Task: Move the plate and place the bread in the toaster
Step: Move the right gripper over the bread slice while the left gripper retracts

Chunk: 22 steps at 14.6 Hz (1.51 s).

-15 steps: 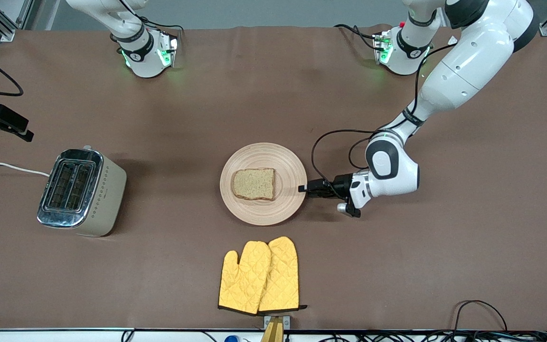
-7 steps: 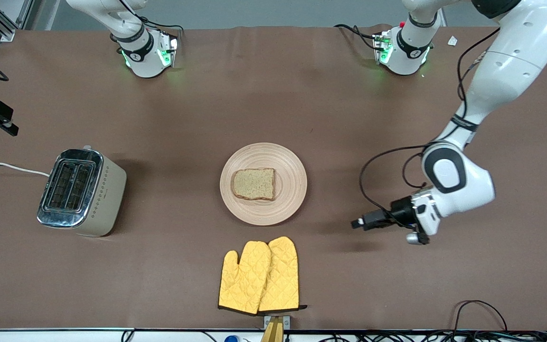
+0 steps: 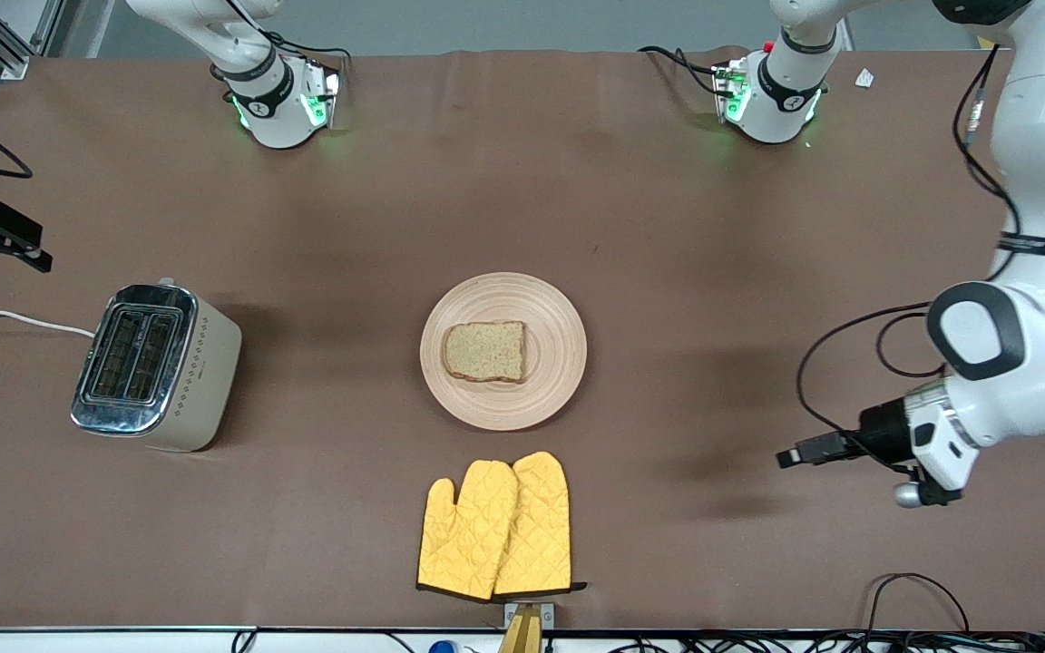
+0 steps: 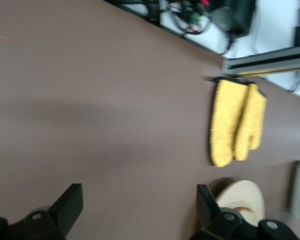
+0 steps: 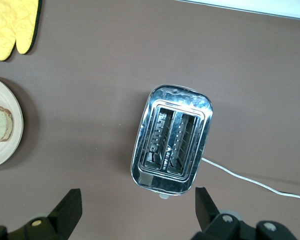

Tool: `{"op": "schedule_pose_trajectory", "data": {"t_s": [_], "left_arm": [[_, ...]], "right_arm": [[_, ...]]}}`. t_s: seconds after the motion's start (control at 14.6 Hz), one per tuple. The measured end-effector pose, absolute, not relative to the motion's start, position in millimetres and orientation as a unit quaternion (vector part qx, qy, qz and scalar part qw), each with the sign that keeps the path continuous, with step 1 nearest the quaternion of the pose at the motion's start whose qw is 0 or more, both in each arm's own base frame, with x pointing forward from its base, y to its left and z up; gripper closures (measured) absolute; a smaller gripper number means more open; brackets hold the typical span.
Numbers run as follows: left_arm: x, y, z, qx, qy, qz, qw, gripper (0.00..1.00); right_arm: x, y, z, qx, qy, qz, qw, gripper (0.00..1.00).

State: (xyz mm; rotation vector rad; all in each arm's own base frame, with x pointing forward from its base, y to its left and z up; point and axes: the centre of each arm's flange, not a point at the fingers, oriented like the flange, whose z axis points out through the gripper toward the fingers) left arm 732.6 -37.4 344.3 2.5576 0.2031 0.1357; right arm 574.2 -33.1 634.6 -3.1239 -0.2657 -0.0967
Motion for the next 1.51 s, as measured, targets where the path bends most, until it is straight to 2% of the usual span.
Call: {"op": "schedule_pose_trajectory", "data": {"t_s": [0.21,0.48,1.1,1.31,1.51], "left_arm": [[727.4,-38.7,389.5,0.971,0.085,0.038,0.221,0.00],[705.7,-43.5,439.3,0.988,0.070,0.019,0.140,0.00],[639.2,-45.5,561.7,0.997,0.076,0.011,-0.011,0.00],[607.0,-55.7,603.7,0.996,0.078,0.029,-0.036,0.00],[566.2,-54.9,624.9,0.996,0.086,0.019,-0.034,0.00]], "right_arm": [[583.7,8.0,613.9,-0.994,-0.109,-0.014,0.014,0.00],[598.3,81.3,576.8,-0.997,-0.040,0.013,0.061,0.00],[604.8,237.2,503.5,-0.998,0.010,0.016,0.056,0.00],[602.7,279.6,469.1,-0.998,0.013,0.019,0.052,0.00],[601.0,316.8,425.6,-0.998,0.016,0.001,0.055,0.00]]}}
